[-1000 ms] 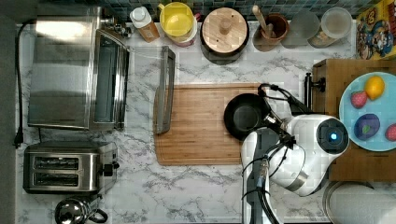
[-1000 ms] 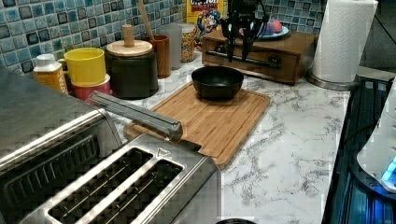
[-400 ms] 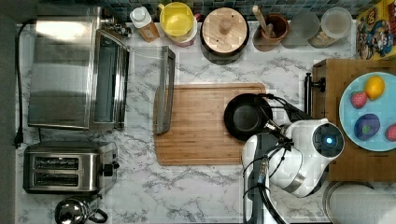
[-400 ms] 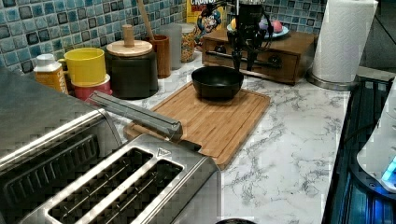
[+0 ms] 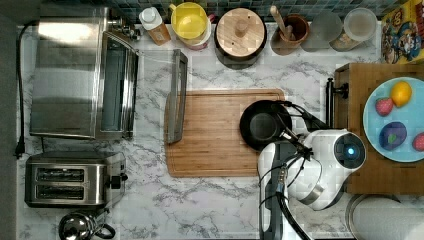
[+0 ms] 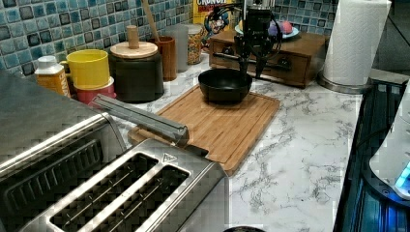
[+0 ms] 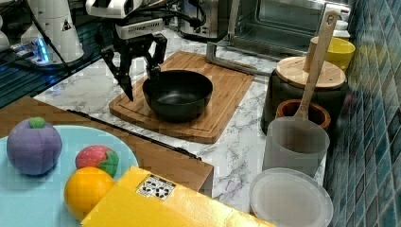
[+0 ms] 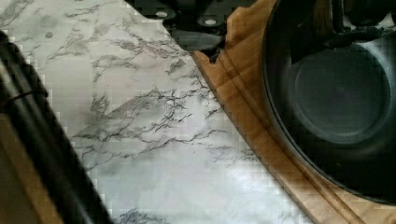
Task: Pick up the bowl.
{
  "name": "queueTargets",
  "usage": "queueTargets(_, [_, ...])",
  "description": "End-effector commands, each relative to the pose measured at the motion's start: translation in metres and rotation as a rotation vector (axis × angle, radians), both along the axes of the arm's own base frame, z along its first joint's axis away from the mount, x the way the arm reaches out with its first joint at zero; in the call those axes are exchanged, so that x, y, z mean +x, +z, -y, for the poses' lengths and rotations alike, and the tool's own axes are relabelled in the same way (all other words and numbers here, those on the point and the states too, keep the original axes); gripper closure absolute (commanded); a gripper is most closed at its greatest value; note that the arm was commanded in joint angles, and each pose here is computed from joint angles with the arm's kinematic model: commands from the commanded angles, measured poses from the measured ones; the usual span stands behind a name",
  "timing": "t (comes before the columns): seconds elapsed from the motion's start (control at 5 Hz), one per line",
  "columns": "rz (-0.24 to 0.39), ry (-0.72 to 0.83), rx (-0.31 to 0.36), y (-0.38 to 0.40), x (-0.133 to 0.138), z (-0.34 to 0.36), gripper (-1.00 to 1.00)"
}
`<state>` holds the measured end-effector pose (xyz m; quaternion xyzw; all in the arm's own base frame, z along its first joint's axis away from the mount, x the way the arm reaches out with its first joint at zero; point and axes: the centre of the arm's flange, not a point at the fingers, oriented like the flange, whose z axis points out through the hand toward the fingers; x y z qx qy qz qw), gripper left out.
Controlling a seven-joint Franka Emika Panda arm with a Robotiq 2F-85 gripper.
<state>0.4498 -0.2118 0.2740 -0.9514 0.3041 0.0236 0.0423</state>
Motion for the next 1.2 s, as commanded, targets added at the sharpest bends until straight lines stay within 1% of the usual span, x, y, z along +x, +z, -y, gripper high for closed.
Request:
queueTargets(0.2, [0.122,-0.116,-0.025,0.007,0.018,0.003,1.0])
queueTargets(0.4, [0.136,-0.136,-0.012,0.016,0.014,0.006,1.0])
queueTargets(0.6, [0.152,-0.155,0.015,0.028,0.009,0.004,1.0])
queueTargets(0.8, [0.248,-0.173,-0.009,0.085,0.017,-0.011,1.0])
queueTargets(1.0, [0.289,-0.141,-0.096,0.146,0.045,-0.046,1.0])
queueTargets(1.2, [0.198,0.02,-0.115,0.188,0.07,-0.09,1.0])
